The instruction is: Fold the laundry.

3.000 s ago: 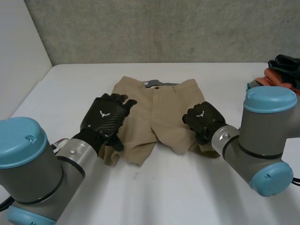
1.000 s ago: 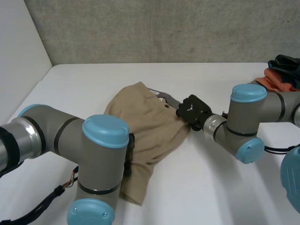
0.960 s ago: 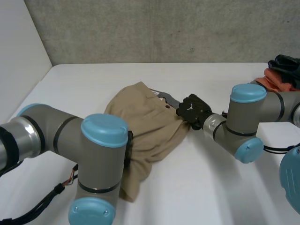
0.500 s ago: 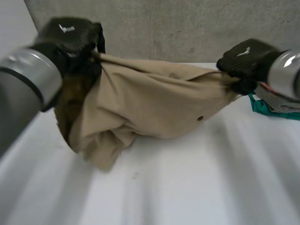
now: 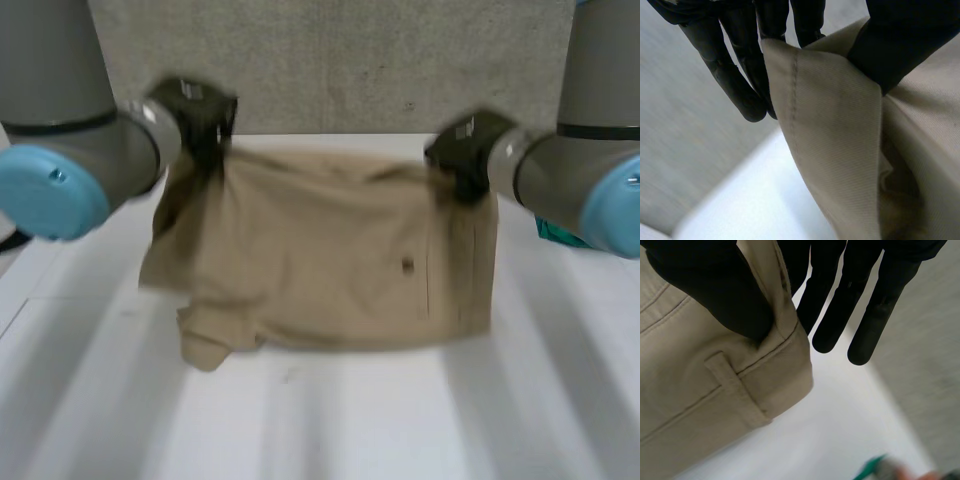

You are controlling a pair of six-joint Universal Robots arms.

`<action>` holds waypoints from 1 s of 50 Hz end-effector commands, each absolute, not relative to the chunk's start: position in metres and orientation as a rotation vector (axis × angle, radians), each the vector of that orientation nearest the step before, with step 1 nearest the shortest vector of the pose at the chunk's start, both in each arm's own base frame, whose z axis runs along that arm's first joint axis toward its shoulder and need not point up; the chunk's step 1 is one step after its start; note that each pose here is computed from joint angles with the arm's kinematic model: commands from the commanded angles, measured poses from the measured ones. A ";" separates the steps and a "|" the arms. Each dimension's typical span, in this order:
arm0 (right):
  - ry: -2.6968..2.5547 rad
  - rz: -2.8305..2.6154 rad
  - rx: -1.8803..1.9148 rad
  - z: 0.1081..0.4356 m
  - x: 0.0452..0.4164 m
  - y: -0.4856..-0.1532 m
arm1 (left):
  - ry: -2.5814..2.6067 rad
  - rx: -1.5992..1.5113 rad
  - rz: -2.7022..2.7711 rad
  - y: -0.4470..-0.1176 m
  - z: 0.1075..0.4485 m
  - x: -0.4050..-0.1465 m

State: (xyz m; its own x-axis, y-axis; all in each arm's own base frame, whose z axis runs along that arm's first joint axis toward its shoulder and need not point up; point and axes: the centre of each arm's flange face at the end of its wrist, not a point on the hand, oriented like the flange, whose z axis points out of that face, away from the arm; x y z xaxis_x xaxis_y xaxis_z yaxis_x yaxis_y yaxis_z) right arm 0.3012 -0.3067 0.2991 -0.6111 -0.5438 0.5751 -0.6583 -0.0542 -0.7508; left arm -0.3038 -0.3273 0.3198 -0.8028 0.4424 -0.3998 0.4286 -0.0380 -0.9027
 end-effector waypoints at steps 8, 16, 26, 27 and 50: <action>-1.274 2.584 0.835 0.400 0.308 -0.326 | -1.309 -0.437 2.716 -0.331 0.457 -0.289; -1.521 2.425 1.124 0.312 0.315 -0.320 | -1.723 -0.645 2.448 -0.348 0.349 -0.284; -1.954 1.884 1.490 0.159 0.305 -0.294 | -2.205 -1.007 1.944 -0.328 0.184 -0.282; -1.972 1.847 1.514 0.153 0.304 -0.290 | -2.230 -1.043 1.908 -0.324 0.177 -0.282; -2.277 1.661 1.328 0.186 0.264 -0.236 | -2.422 -1.014 1.772 -0.255 0.230 -0.240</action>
